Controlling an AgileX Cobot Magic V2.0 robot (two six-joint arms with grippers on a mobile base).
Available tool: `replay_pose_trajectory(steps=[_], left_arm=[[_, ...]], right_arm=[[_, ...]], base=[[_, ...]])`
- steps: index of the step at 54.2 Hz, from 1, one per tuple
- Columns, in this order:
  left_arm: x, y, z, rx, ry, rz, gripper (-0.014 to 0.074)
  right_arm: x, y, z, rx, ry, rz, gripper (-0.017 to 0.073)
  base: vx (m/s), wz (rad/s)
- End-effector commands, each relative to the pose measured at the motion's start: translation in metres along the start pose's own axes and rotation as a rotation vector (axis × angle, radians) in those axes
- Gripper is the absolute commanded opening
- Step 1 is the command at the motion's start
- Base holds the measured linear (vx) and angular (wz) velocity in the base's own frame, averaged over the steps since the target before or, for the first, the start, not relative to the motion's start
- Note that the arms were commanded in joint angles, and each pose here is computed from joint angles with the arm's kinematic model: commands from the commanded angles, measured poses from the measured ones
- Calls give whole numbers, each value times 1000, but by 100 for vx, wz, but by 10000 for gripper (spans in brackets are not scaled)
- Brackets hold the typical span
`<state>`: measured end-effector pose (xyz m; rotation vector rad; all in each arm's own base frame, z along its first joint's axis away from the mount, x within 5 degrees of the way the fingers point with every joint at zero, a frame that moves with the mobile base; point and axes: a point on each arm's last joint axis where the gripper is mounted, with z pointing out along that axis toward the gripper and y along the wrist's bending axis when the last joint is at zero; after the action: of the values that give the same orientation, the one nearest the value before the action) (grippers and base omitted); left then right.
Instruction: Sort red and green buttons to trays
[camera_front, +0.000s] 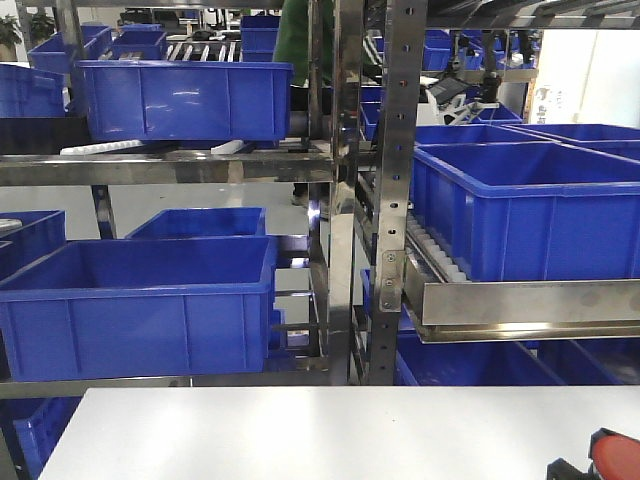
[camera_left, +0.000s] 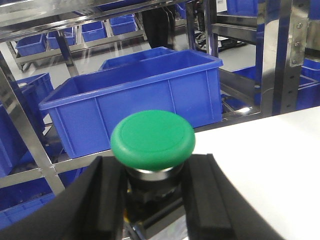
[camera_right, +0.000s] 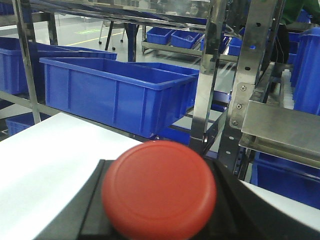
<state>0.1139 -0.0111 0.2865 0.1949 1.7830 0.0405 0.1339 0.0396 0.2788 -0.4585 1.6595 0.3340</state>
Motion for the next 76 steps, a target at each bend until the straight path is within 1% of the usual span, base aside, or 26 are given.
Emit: replay_pose_trajectory(steps=[1, 35, 76], left_arm=[[-17, -1, -2, 23, -103, -16, -3], [-17, -1, -2, 23, -103, -16, -3], [-17, -1, -2, 23, -102, -16, -3]], right_arm=[[-12, -1, -1, -4, -51, 15, 2], [-12, 0, -1, -9, -52, 14, 2], [-12, -1, -1, -5, -51, 14, 2]], base=[[0, 0], [0, 5], [-11, 59]])
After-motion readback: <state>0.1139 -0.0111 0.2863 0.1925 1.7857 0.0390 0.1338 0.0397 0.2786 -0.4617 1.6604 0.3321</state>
